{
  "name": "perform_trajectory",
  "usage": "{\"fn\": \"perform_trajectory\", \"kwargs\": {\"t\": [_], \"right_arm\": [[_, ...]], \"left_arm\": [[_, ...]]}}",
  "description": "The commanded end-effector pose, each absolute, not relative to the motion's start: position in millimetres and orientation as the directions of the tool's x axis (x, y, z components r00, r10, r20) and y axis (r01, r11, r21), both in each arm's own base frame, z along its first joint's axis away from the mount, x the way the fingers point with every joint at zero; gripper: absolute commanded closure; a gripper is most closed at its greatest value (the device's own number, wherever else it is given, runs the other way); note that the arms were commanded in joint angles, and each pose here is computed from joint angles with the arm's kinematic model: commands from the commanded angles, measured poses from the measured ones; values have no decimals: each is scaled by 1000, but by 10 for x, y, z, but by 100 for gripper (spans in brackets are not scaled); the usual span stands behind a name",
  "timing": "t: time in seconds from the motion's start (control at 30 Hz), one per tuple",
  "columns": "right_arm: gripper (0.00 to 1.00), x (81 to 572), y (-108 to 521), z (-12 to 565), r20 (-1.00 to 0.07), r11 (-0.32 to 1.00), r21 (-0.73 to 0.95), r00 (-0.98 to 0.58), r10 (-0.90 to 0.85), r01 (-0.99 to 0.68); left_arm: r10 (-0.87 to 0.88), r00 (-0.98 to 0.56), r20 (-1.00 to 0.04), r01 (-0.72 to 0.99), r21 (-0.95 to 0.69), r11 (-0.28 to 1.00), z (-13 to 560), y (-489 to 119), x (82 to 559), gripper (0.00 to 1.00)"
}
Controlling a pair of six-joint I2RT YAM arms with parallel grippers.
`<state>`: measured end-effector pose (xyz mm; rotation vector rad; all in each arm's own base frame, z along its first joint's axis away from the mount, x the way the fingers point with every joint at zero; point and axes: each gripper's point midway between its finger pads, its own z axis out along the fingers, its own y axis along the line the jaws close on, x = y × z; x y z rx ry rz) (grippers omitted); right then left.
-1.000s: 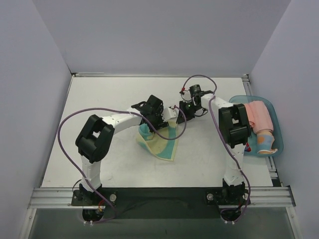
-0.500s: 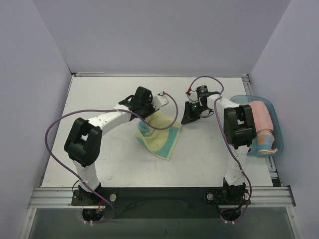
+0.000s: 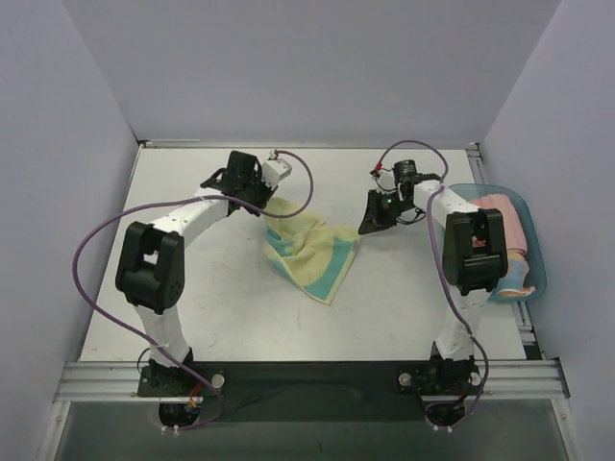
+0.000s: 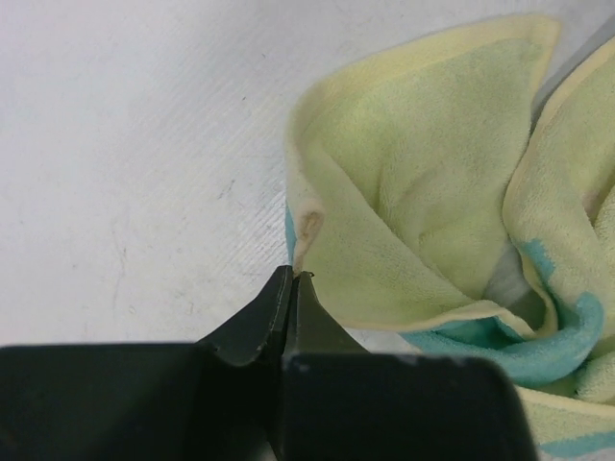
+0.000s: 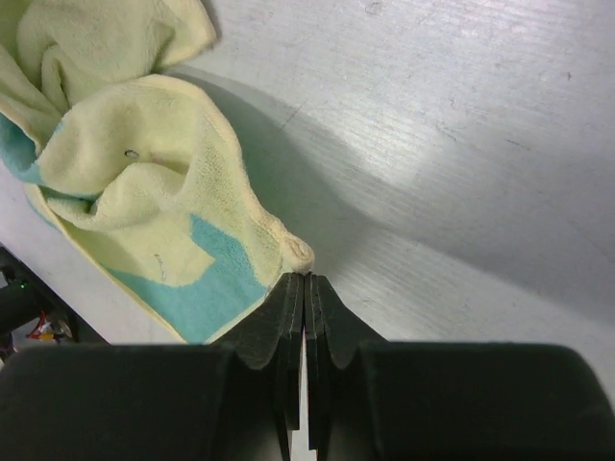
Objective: Roll the towels
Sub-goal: Flatten the towel
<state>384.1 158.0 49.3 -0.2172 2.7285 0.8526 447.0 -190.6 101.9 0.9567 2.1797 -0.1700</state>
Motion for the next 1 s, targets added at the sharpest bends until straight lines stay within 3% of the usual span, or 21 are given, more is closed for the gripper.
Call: {"fn": "perform_trajectory", "kwargs": {"t": [0.0, 0.33, 0.47, 0.67, 0.9, 0.97], "right_arm": [[100, 3769, 1548, 744, -320, 797, 551, -945, -71, -246], [100, 3971, 1119, 1649, -524, 810, 480, -851, -42, -336], [100, 3902, 966, 1833, -542, 830, 440, -838, -57, -342], [100, 3593, 831, 1754, -506, 837, 426, -858, -94, -343], [100, 2903, 913, 1461, -417, 780, 464, -880, -226, -420], [100, 2769, 1006, 1359, -390, 760, 460, -873, -292, -459]], "left_arm": [[453, -451, -769, 668, 46, 743, 1400, -1955, 4607, 100], [305, -377, -875, 595, 23, 803, 2469, -1302, 4623, 100], [246, -410, -878, 538, -15, 843, 2587, -958, 4524, 100], [296, -548, -782, 530, -51, 846, 2077, -577, 3827, 100], [468, -552, -690, 633, 19, 774, 1442, -476, 2733, 100], [477, -581, -660, 619, 23, 785, 1314, -421, 2613, 100]]}}
